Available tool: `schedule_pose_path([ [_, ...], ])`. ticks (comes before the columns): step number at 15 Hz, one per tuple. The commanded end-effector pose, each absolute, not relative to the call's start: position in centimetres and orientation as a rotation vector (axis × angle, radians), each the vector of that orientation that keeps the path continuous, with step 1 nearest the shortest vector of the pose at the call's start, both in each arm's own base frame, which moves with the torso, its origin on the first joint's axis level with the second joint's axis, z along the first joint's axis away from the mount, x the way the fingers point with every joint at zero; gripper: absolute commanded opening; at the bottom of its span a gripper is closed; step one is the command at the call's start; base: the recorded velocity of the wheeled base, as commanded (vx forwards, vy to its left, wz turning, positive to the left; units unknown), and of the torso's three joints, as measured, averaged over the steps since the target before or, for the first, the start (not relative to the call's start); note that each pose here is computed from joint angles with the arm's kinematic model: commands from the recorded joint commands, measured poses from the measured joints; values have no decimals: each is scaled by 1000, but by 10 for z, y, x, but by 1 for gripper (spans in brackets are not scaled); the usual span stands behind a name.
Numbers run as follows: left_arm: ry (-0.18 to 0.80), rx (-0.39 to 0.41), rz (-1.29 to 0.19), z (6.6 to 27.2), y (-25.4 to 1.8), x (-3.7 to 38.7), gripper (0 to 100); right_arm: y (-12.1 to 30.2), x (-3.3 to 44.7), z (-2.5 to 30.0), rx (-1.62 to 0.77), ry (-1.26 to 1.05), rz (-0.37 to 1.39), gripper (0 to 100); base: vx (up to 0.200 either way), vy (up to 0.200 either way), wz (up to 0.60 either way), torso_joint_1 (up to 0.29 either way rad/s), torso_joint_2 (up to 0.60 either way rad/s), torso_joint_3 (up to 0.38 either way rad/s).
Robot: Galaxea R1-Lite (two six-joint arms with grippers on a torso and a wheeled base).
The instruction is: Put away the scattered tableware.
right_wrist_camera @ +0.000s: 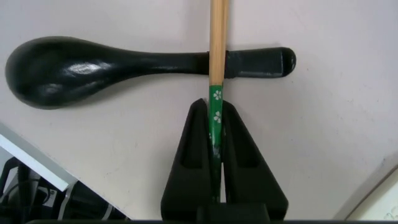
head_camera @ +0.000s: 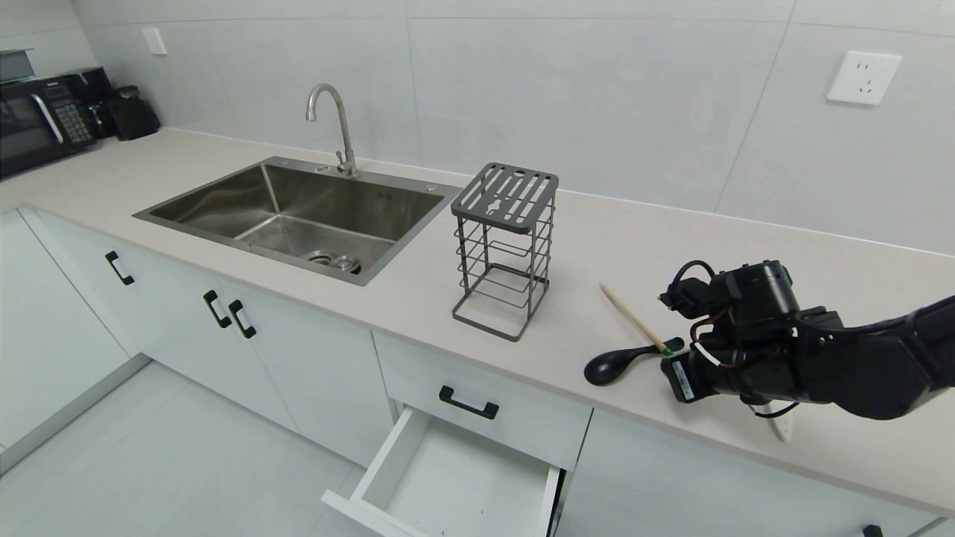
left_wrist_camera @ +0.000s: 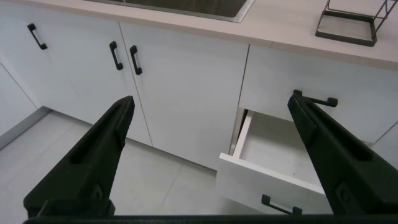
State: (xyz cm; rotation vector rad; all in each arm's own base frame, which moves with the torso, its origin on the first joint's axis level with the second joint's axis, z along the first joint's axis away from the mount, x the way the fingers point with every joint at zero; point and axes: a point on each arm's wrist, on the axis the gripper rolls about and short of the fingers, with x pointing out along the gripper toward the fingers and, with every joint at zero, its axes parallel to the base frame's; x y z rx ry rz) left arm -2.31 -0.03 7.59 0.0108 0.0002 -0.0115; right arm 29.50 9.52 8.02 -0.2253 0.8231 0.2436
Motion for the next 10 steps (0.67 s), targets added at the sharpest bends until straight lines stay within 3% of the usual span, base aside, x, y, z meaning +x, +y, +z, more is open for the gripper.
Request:
schedule_pose_path([
  [1, 1, 11, -11, 76, 0, -23, 100, 95, 294, 81, -226, 822, 244, 0, 0, 0, 0, 0, 0, 0],
  [7, 1, 11, -11, 76, 0, -23, 100, 94, 291, 93, -218, 780, 244, 0, 0, 0, 0, 0, 0, 0],
  [10, 1, 11, -11, 76, 0, -23, 100, 91, 282, 116, -221, 684, 254, 0, 0, 0, 0, 0, 0, 0],
])
